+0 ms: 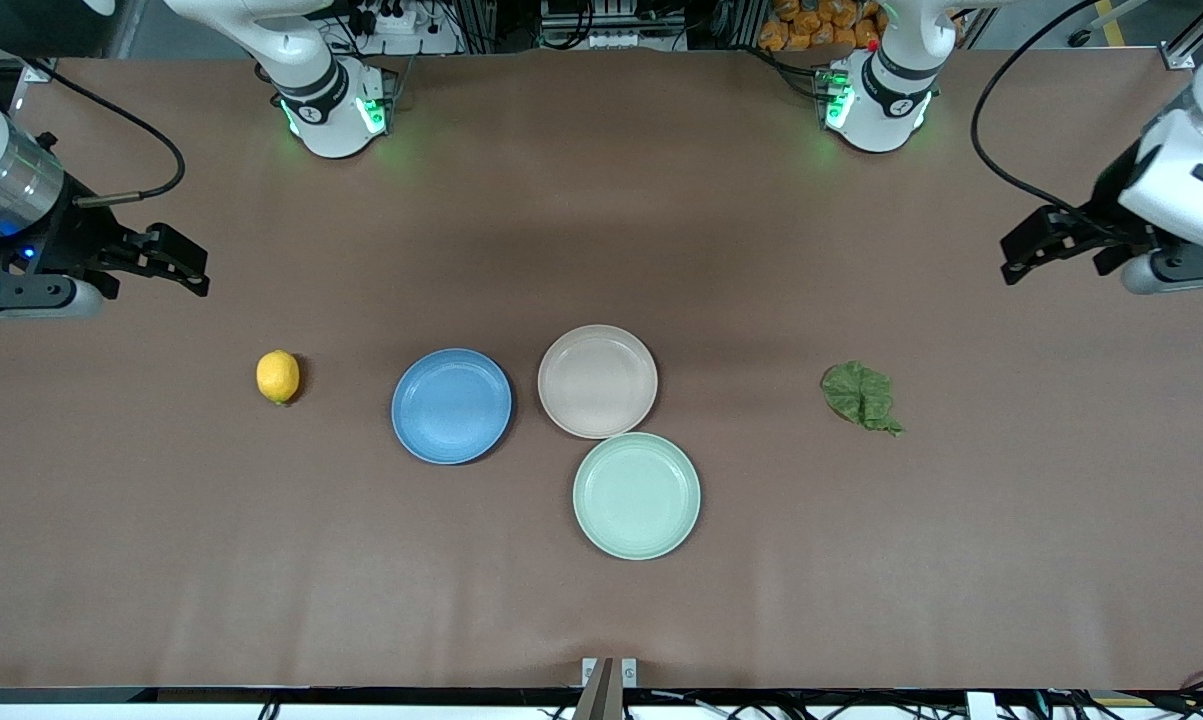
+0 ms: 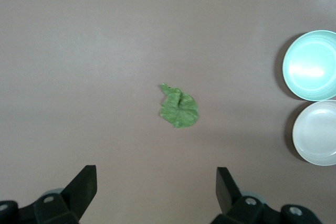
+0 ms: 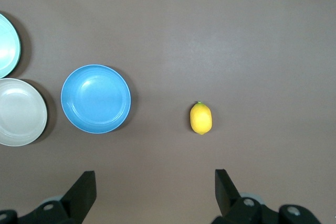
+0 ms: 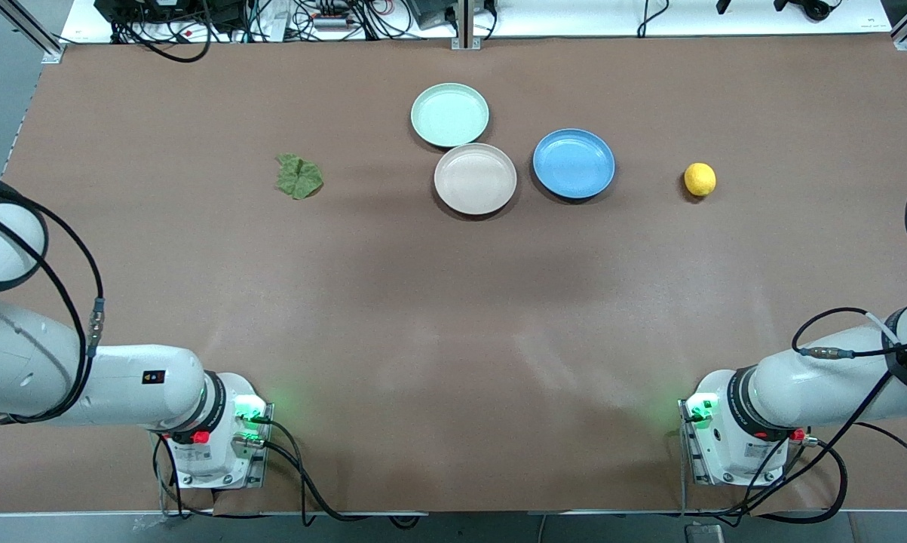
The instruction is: Pick lemon and lettuce from blue and beige plates
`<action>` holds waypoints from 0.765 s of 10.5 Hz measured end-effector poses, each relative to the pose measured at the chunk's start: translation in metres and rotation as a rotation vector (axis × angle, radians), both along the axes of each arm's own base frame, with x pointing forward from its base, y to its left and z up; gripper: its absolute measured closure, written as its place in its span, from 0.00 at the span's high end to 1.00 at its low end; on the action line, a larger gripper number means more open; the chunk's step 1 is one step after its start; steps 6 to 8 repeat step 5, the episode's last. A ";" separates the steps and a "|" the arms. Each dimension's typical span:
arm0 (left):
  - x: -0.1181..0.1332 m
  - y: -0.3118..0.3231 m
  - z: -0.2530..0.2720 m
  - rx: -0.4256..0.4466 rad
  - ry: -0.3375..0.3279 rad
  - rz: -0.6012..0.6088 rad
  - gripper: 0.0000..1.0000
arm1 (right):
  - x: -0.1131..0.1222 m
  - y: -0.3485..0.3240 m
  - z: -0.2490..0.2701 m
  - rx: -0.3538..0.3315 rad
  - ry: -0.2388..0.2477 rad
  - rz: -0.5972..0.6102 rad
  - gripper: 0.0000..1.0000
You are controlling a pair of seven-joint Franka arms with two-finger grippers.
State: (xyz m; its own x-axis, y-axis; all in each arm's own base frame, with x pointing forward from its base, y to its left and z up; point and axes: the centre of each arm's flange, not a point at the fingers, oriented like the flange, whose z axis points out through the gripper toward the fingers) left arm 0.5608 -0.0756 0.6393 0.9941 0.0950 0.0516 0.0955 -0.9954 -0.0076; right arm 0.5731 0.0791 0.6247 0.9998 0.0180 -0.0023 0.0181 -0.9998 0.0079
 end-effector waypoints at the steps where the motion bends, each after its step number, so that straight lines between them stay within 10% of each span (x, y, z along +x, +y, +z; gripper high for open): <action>1: 0.001 0.010 0.000 0.001 0.001 -0.002 1.00 | 0.000 0.000 0.000 0.000 0.000 0.000 1.00; 8: 0.001 0.012 0.001 0.002 0.000 -0.016 1.00 | 0.000 0.000 0.000 0.000 -0.001 0.000 1.00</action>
